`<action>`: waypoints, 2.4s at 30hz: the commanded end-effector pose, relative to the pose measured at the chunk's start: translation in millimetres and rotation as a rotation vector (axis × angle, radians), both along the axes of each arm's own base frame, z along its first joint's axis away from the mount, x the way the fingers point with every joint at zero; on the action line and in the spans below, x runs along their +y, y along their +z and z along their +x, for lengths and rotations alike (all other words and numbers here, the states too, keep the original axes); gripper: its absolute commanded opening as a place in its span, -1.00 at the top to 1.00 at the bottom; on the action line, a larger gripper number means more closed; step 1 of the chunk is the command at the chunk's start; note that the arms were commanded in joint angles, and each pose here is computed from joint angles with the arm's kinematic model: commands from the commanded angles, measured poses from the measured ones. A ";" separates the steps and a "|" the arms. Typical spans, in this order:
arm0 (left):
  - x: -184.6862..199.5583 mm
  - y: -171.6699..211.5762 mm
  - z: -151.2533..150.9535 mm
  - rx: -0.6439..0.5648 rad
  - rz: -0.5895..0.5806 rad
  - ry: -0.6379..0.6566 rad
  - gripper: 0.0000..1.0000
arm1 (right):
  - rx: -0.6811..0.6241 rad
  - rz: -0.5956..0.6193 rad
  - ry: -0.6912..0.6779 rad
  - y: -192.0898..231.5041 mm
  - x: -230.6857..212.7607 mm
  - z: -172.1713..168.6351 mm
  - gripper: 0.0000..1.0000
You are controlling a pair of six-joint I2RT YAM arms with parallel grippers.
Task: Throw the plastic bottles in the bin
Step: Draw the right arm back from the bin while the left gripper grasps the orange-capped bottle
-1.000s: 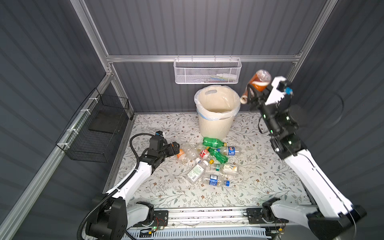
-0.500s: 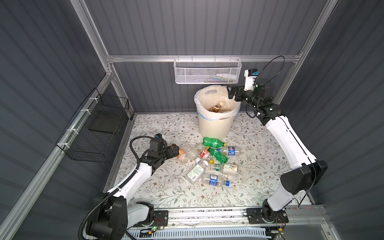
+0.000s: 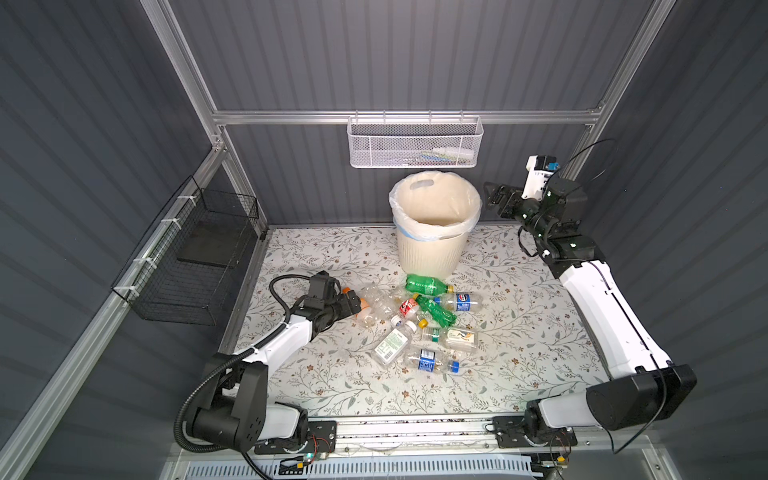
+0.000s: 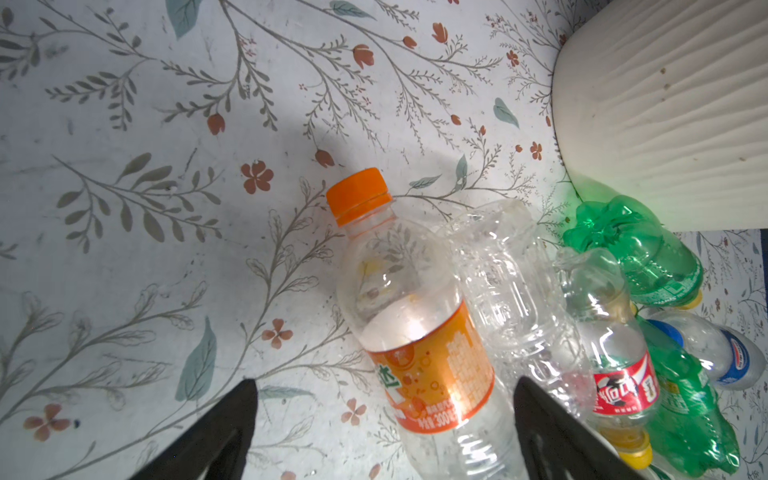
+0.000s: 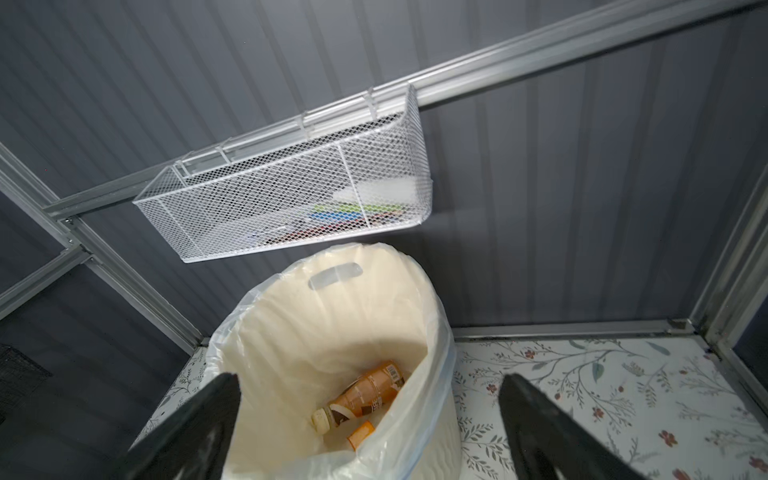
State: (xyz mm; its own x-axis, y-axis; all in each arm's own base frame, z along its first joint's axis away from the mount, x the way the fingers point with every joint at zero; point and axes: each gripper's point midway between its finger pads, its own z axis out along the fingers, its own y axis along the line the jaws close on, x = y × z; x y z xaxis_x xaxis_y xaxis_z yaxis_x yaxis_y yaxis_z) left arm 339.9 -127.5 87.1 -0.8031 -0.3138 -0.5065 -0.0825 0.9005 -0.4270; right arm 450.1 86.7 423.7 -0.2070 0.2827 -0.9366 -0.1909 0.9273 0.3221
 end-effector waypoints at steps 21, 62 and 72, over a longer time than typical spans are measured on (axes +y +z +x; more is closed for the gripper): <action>-35.4 -21.9 15.0 0.134 -0.031 -0.012 -0.74 | 0.224 0.209 -0.232 -123.2 -98.3 -49.6 -0.94; 3.6 -3.0 5.7 0.019 0.168 0.009 -0.08 | 0.483 0.232 -0.207 -227.0 -95.4 -78.0 -0.86; 10.3 56.9 15.1 -0.175 0.181 -0.003 -0.11 | 0.655 0.252 -0.133 -282.2 -73.7 -95.1 -0.84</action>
